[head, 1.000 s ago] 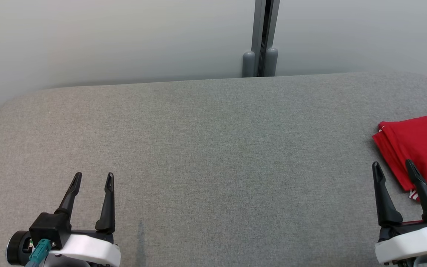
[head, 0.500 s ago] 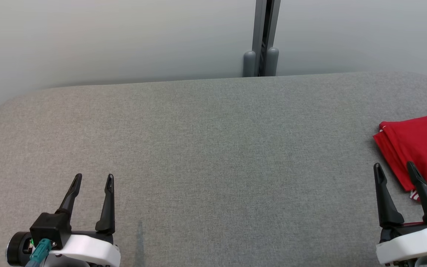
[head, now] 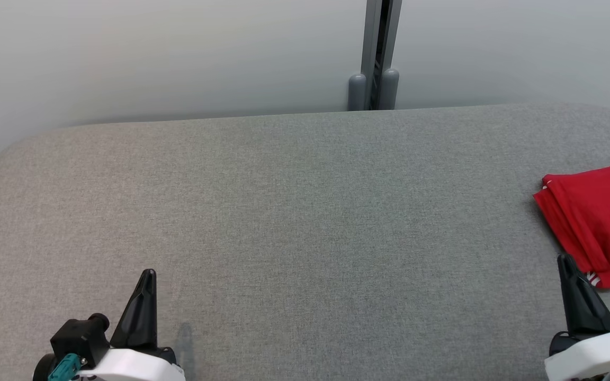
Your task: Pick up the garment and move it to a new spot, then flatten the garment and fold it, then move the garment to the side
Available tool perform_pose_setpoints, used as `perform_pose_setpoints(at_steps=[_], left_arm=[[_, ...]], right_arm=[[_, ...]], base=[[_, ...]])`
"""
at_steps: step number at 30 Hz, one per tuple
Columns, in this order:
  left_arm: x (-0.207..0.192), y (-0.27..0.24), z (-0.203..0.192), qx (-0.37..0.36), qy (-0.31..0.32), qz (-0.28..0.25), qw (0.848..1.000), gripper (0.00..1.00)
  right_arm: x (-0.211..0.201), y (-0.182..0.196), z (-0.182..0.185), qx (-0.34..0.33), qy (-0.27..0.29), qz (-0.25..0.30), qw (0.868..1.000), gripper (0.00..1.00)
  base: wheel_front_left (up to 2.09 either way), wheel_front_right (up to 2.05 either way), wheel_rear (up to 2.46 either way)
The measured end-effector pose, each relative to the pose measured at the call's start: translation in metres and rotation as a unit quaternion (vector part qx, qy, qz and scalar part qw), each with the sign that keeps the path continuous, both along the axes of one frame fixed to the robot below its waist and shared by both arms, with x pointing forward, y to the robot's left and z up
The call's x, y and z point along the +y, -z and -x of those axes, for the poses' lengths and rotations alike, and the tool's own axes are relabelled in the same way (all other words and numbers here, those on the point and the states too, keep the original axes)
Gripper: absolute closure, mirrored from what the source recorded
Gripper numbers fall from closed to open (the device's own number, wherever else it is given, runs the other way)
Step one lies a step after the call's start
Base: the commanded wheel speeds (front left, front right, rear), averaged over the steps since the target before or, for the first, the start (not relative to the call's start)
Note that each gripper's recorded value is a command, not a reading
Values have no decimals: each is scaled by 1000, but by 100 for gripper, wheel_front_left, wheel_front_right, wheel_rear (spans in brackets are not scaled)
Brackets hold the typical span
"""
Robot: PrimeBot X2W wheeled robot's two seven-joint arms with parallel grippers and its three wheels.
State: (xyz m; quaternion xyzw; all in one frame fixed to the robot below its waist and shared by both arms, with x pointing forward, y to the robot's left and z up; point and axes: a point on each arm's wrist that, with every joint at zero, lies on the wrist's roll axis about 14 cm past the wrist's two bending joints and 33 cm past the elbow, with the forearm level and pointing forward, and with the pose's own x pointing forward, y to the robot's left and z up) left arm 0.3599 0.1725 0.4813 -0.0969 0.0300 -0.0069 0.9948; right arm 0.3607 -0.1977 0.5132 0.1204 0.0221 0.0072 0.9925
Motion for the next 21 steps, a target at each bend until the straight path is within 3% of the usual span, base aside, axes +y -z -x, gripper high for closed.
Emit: perform_pose_setpoints(at_steps=[21], left_arm=[[-19,-1,2,8,4,186,983,100]], right_arm=[[-44,26,0,67,46,-169,982,100]], base=[[0,0,0]])
